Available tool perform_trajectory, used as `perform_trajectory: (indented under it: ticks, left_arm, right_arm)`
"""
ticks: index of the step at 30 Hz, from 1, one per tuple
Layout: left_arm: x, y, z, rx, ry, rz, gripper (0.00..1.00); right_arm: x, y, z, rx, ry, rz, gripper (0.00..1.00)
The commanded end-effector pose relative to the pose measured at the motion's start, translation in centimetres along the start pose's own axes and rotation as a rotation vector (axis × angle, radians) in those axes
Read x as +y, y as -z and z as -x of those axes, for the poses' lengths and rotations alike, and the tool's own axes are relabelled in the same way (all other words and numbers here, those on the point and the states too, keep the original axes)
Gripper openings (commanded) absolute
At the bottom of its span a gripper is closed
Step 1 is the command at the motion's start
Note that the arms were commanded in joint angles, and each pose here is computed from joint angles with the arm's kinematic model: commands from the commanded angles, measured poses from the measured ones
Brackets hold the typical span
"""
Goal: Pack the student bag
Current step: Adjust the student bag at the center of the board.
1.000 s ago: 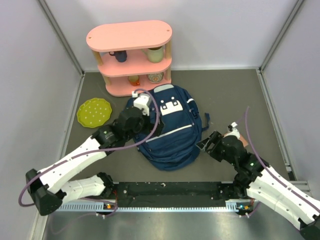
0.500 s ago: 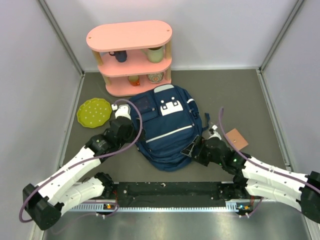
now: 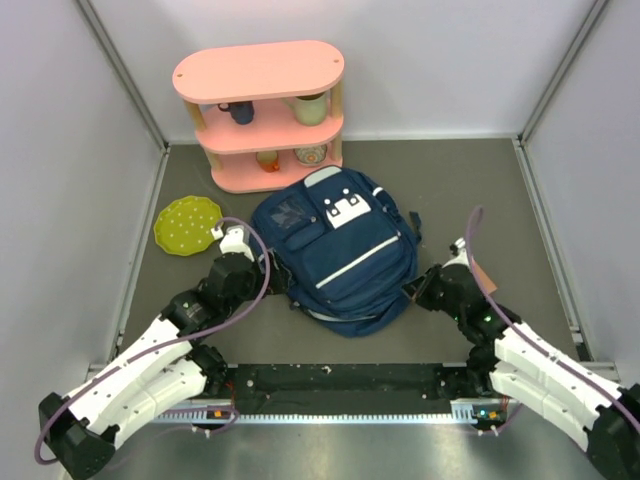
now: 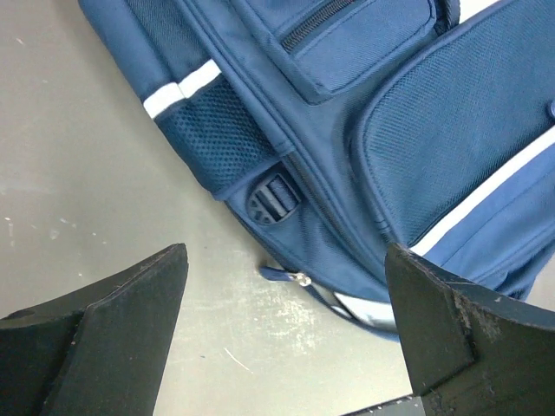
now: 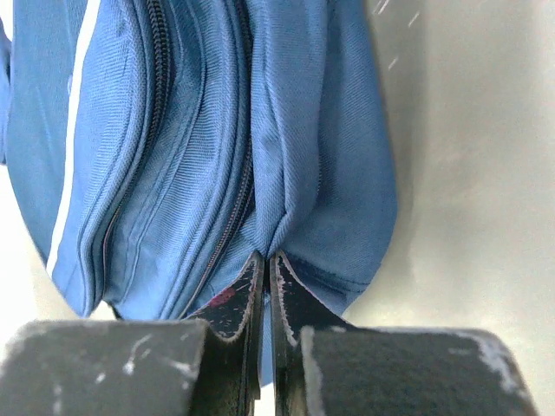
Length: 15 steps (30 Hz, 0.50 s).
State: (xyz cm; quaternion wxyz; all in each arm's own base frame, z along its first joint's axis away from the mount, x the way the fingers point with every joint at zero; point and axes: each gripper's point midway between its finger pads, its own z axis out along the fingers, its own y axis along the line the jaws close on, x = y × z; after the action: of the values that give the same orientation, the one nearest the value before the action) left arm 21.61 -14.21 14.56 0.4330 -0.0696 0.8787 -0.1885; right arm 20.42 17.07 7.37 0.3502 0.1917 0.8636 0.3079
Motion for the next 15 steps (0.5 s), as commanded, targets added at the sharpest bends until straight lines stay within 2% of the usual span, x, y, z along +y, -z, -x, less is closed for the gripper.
perform_trajectory:
  ticks: [1,4,6,8,11,12,14,15]
  left_arm:
    - [-2.5,0.6,1.1,-0.063,0.079,-0.145,0.99]
    - [-3.0,0.1,0.3,-0.059,0.107,-0.193,0.99]
    - [-3.0,-0.6,-0.8,-0.035,0.11,-0.205,0.99]
    - [-3.1,-1.3,-1.5,-0.026,0.117,-0.218,0.99]
    - [-3.0,-2.4,-2.6,-0.01,0.12,-0.218,0.99]
    - [-2.9,-2.8,-3.1,0.001,0.12,-0.216,0.99]
    - [-2.8,-3.1,-3.8,0.012,0.136,-0.225,0.99]
    - [-3.0,-3.3,-3.8,0.003,0.145,-0.234,0.99]
  right_arm:
    - [-1.8,0.8,5.4,-0.148,0.177,-0.069,0.0]
    - [-1.5,0.2,9.1,-0.186,0.237,-0.102,0.0]
    - [-2.2,-1.5,10.0,-0.133,0.242,-0.138,0.0]
    - [-1.1,-3.2,10.5,-0.066,0.219,-0.107,0.0]
    - [1.3,-3.9,10.7,-0.014,0.191,-0.03,0.23]
    - [2.2,-3.4,10.9,-0.04,0.185,0.02,0.34]
    - [2.5,-2.2,11.1,-0.08,0.185,0.034,0.5]
    - [1.5,-1.5,10.3,-0.069,0.187,0.004,0.72]
